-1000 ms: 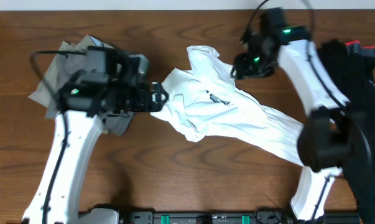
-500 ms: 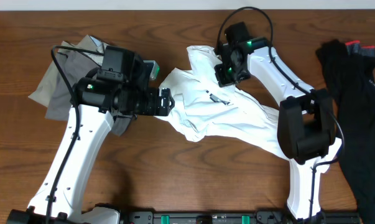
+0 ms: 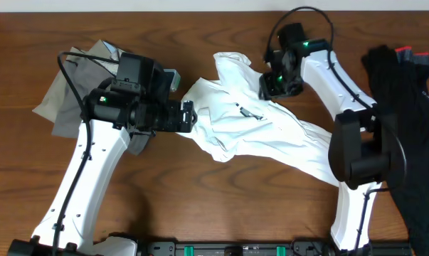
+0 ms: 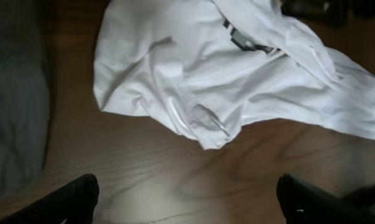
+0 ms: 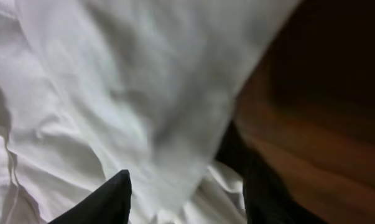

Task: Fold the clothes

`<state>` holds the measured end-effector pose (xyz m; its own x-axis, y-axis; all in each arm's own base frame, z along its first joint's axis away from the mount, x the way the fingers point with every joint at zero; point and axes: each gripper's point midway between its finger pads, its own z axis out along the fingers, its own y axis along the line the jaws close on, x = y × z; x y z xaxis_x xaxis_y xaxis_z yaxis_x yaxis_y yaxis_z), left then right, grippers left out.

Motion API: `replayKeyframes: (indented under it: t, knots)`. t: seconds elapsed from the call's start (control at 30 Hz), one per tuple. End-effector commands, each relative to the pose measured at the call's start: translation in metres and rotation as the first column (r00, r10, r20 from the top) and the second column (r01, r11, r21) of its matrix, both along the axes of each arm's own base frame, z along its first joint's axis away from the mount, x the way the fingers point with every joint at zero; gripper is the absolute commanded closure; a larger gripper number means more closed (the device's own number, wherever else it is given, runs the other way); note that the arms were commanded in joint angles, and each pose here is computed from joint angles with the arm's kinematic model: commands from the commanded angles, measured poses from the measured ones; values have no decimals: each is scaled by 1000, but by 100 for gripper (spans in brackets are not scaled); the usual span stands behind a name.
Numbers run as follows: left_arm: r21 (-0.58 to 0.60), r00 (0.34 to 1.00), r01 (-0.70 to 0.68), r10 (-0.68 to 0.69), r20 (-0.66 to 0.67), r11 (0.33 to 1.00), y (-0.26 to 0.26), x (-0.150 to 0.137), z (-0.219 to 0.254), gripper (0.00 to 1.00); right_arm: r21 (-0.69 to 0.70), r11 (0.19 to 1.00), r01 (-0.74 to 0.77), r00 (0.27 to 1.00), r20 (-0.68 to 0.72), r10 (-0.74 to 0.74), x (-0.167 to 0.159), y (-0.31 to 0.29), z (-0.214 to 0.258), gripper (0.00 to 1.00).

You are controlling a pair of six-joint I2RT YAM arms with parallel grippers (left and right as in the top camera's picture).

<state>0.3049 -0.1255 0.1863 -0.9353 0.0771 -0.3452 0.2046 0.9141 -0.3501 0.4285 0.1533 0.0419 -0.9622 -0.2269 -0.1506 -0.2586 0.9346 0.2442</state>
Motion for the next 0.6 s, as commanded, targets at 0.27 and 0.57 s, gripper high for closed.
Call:
replayKeyframes:
  t: [0.27, 0.57]
  knots:
    - [32, 1000, 1, -1, 20, 999, 4, 2, 2, 7, 57, 998, -29, 999, 39, 27, -6, 27, -9, 99]
    - [32, 1000, 1, -2, 22, 999, 4, 3, 2, 7, 67, 991, -115, 896, 438, 75, 66, 3, 125, 99]
